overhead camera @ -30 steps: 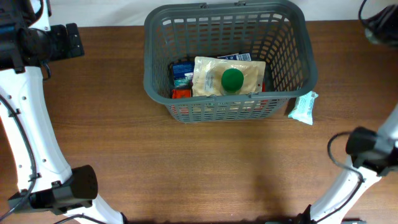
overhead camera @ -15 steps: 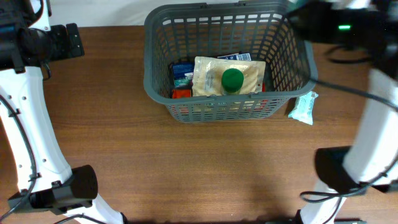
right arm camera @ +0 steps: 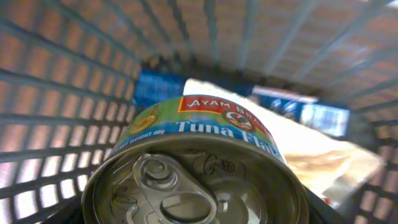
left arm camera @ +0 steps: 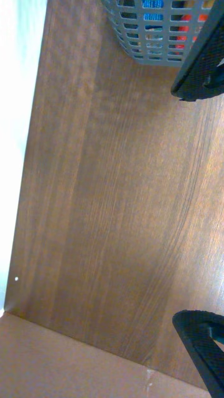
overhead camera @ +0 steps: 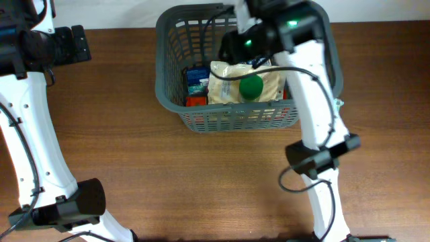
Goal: Pack container
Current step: 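Carry the tuna tin into the basket and release it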
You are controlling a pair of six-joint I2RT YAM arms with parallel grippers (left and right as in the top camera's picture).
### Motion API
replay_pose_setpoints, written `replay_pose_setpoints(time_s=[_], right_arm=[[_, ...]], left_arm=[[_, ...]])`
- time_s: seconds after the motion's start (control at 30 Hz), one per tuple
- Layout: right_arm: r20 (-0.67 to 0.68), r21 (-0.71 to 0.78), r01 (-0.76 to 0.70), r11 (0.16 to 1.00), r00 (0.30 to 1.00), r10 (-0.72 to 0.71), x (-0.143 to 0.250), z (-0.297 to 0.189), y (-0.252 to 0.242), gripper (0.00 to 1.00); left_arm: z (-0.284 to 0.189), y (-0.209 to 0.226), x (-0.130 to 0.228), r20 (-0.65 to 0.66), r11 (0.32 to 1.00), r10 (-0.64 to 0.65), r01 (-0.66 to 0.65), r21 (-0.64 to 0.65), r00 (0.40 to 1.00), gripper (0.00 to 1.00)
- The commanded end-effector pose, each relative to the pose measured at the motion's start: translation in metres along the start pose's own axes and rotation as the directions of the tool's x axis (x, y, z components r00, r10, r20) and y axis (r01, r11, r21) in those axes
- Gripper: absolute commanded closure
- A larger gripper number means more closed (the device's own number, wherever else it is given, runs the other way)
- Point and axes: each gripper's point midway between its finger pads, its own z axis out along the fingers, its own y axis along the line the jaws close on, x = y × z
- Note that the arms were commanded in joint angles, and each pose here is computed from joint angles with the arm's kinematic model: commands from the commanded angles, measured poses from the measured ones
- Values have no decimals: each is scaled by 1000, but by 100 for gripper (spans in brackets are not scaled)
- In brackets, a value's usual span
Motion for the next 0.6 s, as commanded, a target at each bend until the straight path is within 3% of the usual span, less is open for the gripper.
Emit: replay_pose_setpoints(time_s=[0.0,0.07,0.17,0.23,0.4,0.57], right_arm=[[-26,-17,48,999,998,-48,6,12,21,71],[-51,-22,57,998,997,-58,11,21,27,70],[-102,-26,70,997,992,-73,23,31,35,59],[-136,-21,75,997,988,-77,31,39,36,58],[-164,35,83,996,984,-76,37,39,27,39],[-99,107,76,991,993,-65,27,6,10,20]], left_arm=[[2,-1,1,-8,1000,-15,15,9,1000,1],[2,-1,1,-7,1000,-15,15,9,1000,1],[2,-1,1,-7,1000,-15,15,9,1000,1],[2,-1,1,-7,1000,-15,15,9,1000,1],[2,-1,1,-8,1000,-15,15,9,1000,1],[2,-1,1,-7,1000,-15,15,9,1000,1]])
